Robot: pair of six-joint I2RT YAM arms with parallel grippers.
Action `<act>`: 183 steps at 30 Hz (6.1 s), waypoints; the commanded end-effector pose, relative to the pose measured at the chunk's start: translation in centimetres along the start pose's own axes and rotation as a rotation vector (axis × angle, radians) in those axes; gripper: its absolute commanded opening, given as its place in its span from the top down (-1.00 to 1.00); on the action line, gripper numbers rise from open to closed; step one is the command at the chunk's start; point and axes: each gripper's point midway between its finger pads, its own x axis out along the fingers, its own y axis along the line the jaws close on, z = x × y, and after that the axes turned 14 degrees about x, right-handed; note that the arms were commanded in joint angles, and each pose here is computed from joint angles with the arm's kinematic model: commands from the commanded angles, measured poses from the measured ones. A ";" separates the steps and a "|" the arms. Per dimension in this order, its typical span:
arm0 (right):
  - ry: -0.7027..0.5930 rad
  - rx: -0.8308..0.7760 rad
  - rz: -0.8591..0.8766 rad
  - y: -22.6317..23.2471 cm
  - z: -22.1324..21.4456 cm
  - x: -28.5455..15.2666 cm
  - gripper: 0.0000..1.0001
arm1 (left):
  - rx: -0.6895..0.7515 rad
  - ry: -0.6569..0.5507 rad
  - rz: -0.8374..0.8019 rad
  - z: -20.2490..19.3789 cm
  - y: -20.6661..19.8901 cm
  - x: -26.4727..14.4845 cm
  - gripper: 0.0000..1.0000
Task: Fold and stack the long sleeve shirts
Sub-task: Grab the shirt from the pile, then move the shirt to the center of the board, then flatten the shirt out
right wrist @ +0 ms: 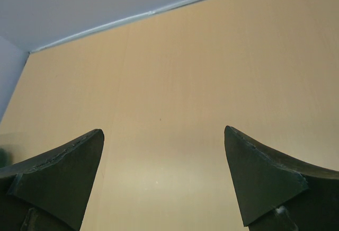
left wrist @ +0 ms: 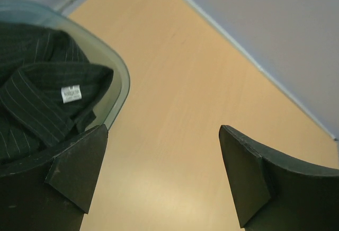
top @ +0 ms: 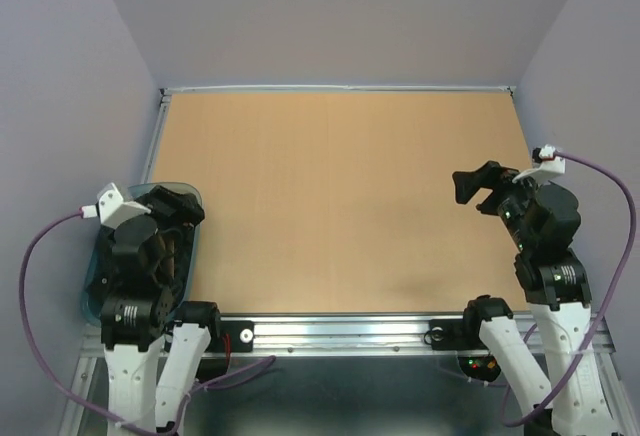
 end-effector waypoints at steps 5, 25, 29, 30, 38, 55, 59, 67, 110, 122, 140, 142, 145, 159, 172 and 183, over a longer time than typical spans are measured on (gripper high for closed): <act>0.191 -0.047 -0.048 -1.7 -3.8 3.9 -1.00 | 0.010 0.124 0.290 -4.4 3.3 7.1 -0.98; 0.448 -0.026 0.022 -2.1 -10.4 6.1 -1.00 | 0.007 0.352 0.735 -8.8 16.8 13.2 -0.98; 0.456 -0.041 0.033 -1.7 -10.6 6.1 -1.00 | -0.016 0.433 0.744 -11.6 17.8 13.7 -0.98; 0.457 -0.040 0.034 -1.7 -10.7 6.1 -1.00 | -0.016 0.447 0.745 -12.1 18.0 13.8 -0.98; 0.468 -0.043 0.027 -2.2 -11.4 5.8 -1.00 | -0.022 0.591 0.735 -17.2 19.3 14.4 -0.90; 0.472 -0.044 0.079 -0.7 -11.1 5.5 -1.00 | -0.084 0.137 0.580 2.5 12.5 12.8 1.00; 0.474 -0.048 0.099 -0.1 -11.2 5.3 -1.00 | -0.115 -0.010 0.417 10.3 7.2 11.2 1.00; 0.461 -0.057 0.137 1.4 -10.5 5.1 -1.00 | -0.119 -0.282 -0.127 23.8 -9.7 6.5 1.00; 0.387 -0.014 0.020 1.0 -8.1 6.9 -1.00 | 0.253 0.144 -0.698 -6.7 -27.9 -1.0 -0.81; 0.669 -0.154 0.117 5.7 -15.3 11.2 -0.62 | 0.208 0.319 -0.176 -10.2 -12.5 9.3 -0.84; 0.795 -0.633 0.674 22.0 -27.9 19.5 -0.72 | 0.238 0.393 0.072 -12.7 -2.3 11.1 -0.84; 0.803 -0.659 0.705 23.2 -30.2 20.4 -0.74 | 0.245 0.404 0.092 -13.1 -1.6 10.8 -0.83; 0.809 -0.690 0.737 24.1 -32.6 21.1 -0.78 | 0.227 0.393 0.084 -13.0 -1.7 10.6 -0.84; 0.768 -0.765 0.653 24.2 -40.3 25.4 0.03 | 0.199 0.393 0.087 -13.8 -1.0 10.7 -0.83; 0.356 -0.790 0.567 31.2 -22.2 24.6 0.99 | 0.182 0.361 0.077 -13.0 -1.2 10.8 -0.84; 0.304 -0.701 0.608 30.9 -14.2 18.1 0.97 | 0.166 0.334 0.077 -12.1 -1.5 11.2 -0.83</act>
